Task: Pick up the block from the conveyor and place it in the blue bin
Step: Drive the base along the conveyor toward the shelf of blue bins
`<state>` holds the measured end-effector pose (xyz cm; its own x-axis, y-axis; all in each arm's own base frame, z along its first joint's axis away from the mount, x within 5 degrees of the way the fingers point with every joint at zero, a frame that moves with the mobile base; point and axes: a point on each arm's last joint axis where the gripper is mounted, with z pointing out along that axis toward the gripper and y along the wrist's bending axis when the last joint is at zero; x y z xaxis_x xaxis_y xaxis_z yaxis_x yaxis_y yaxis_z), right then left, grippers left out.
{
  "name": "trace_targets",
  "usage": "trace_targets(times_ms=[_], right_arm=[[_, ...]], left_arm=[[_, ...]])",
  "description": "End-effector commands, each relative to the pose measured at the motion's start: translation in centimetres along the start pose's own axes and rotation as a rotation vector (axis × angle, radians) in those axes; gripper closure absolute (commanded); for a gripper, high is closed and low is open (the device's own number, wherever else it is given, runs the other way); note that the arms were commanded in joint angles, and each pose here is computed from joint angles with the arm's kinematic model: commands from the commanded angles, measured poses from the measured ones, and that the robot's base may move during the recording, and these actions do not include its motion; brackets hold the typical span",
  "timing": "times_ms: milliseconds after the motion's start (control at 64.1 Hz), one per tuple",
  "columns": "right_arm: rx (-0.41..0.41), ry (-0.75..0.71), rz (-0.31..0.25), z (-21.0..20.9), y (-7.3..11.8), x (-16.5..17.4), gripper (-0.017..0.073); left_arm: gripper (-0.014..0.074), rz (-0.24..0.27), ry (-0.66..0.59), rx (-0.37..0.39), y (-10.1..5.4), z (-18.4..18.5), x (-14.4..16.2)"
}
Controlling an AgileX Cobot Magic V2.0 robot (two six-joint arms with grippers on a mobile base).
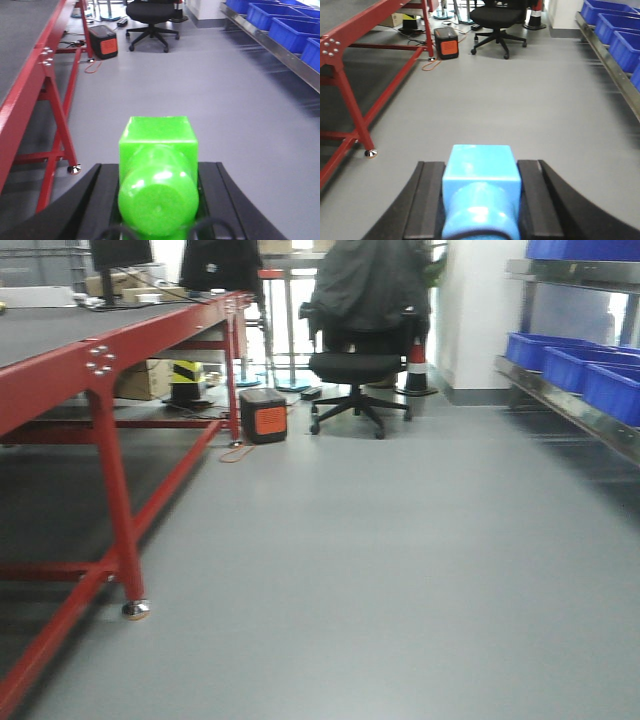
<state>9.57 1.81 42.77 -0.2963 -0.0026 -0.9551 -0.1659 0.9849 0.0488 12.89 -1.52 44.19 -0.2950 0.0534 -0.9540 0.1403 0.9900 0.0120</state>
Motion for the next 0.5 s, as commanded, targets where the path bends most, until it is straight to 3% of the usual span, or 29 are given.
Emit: trace_targets(times_ms=[0, 484], right_arm=[[0.006, -0.029, -0.014, -0.32, -0.06, -0.38, 0.0719], [0.006, -0.029, -0.014, -0.32, -0.06, -0.38, 0.0719]], left_arm=[[0.0704, -0.003, -0.025, 0.003, -0.06, -0.18, -0.19], [0.0704, -0.003, -0.025, 0.003, -0.06, -0.18, -0.19]])
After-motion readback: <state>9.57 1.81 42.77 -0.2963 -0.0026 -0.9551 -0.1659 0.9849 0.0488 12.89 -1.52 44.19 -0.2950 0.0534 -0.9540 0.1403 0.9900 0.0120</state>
